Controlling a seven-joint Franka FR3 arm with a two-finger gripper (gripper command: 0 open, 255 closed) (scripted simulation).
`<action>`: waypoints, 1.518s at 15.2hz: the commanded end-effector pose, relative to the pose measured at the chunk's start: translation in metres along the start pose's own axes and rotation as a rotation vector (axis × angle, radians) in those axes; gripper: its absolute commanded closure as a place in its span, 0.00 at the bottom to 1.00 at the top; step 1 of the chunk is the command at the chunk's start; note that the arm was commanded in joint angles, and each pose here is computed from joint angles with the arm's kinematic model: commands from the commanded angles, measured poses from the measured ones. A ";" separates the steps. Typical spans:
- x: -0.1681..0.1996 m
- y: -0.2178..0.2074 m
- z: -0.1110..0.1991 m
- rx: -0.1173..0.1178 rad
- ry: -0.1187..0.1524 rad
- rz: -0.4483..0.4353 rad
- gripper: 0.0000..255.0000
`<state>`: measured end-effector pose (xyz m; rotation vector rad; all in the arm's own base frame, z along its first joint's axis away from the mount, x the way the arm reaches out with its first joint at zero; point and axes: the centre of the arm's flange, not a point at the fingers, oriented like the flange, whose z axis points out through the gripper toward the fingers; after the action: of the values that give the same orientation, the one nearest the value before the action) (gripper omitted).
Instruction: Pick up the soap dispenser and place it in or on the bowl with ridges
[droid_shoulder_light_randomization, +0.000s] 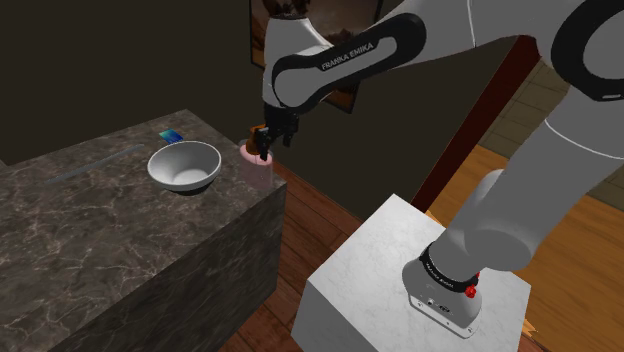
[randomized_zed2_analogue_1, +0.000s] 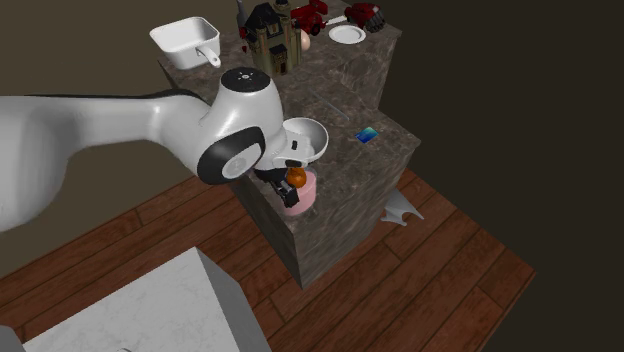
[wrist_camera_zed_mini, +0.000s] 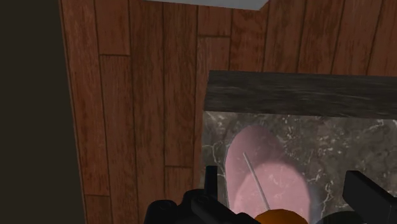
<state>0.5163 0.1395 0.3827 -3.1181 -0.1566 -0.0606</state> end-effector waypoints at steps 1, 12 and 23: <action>0.018 -0.011 0.013 0.001 0.016 -0.008 0.00; 0.020 -0.012 0.054 0.001 0.017 -0.009 0.00; 0.020 -0.011 0.054 0.001 0.017 -0.009 1.00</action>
<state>0.5368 0.1541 0.3308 -3.1145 -0.1702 -0.0893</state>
